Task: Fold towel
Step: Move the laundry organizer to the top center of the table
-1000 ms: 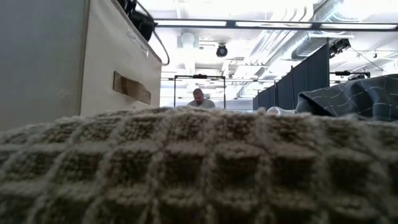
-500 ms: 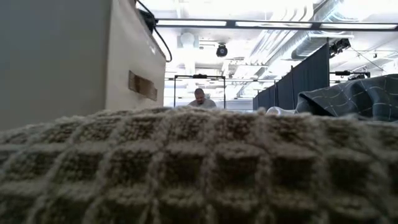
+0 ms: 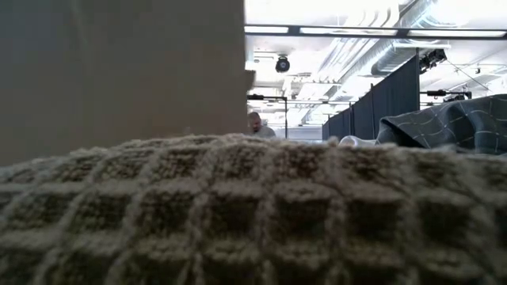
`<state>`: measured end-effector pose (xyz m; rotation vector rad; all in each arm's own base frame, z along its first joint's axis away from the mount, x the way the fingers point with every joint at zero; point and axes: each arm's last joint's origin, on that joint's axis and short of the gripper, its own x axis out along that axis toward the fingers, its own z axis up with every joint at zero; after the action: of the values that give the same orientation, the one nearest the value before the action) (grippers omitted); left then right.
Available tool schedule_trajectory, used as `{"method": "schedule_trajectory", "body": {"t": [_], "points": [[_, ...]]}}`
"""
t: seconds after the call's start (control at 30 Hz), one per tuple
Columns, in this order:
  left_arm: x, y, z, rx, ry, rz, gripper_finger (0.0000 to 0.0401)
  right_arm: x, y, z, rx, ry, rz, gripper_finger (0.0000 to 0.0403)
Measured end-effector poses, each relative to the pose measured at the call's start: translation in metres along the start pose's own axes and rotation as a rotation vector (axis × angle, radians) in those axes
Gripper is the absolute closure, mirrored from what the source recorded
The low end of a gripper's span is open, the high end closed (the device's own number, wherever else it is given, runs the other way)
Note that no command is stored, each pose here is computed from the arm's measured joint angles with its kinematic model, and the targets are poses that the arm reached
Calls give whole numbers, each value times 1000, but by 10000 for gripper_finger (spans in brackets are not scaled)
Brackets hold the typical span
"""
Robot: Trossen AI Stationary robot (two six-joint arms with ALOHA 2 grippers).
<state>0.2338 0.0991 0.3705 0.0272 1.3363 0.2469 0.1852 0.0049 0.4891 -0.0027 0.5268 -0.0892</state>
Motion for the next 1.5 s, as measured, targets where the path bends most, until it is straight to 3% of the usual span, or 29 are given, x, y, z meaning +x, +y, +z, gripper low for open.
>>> {"method": "schedule_trajectory", "body": {"t": [0.2, 0.43, 0.57, 0.9, 1.07, 1.5], "points": [[11, 12, 27, 22, -178, 45, 401, 0, -1, 0, -1, -1, -30, 402], [35, 43, 65, -56, -386, 141, 401, 0, -1, 0, 3, -1, -28, 402], [60, 65, 73, -55, -352, 213, 401, 0, -1, 0, 3, -1, -28, 402], [107, 92, 69, 183, -143, 224, 401, 0, -1, 0, 0, 2, -38, 402], [95, 95, 72, 290, -162, 280, 401, 0, -1, -1, 0, 5, -41, 402], [84, 134, 83, 312, -358, 476, 401, 0, -2, -2, 67, 15, -55, 402]]}}
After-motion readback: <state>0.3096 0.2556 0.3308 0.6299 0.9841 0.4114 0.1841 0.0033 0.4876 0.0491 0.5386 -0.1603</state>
